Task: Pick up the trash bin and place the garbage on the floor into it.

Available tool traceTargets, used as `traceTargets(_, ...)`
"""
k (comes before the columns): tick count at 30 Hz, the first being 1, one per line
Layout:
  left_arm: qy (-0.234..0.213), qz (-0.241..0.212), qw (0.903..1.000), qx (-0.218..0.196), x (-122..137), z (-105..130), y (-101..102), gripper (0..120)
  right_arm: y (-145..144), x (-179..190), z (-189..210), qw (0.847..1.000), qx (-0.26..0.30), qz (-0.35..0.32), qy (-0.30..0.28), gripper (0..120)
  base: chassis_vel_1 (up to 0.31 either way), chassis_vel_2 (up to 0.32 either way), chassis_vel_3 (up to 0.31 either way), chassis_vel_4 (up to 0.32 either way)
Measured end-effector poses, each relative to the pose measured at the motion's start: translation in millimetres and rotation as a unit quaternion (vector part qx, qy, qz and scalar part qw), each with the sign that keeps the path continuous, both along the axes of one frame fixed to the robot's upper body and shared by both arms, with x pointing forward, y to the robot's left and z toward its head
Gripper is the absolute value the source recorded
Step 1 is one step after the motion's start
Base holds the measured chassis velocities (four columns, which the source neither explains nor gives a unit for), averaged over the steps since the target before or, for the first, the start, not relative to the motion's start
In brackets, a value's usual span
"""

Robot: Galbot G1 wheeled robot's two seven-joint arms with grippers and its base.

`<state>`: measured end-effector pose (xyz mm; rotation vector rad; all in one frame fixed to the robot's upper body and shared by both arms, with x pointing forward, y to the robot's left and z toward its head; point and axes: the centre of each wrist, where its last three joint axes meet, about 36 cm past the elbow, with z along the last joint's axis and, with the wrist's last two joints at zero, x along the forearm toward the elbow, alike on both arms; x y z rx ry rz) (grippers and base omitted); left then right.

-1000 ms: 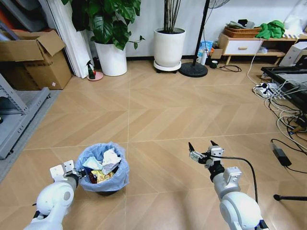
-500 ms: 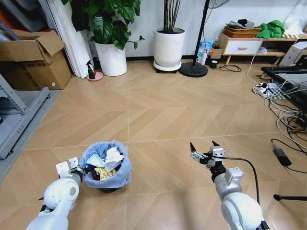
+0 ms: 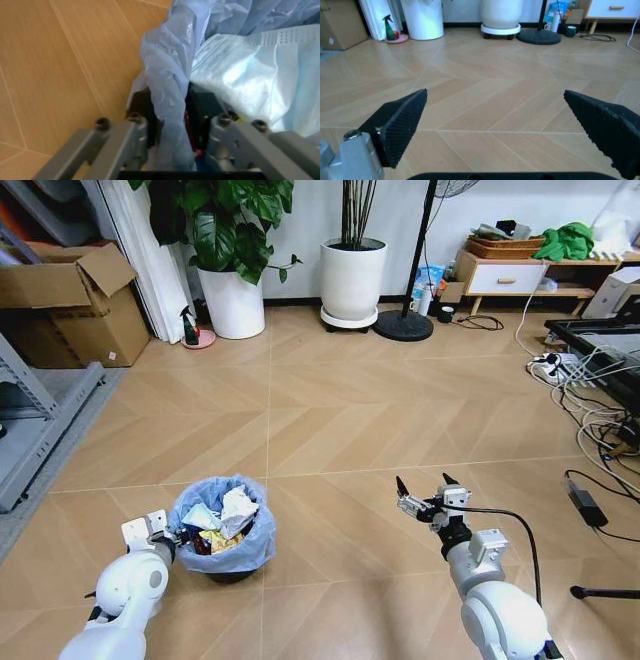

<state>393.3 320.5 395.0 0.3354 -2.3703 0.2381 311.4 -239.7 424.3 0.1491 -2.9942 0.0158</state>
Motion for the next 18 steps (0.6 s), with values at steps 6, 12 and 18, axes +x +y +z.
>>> traceTargets(6,-0.002,0.001,1.0,0.003,3,1,1,52,0,0,0,1.0,0.001,0.0,0.0,100,0.0,0.0,0.0,0.0)
traceTargets(12,-0.007,0.004,1.0,0.005,2,4,1,73,-1,1,0,1.0,0.002,-0.001,0.0,100,0.0,0.0,0.0,0.0)
traceTargets(18,-0.021,0.004,0.9997,0.005,-2,13,1,94,-2,1,2,1.0,0.004,-0.002,-0.003,100,0.0,0.0,0.0,0.0)
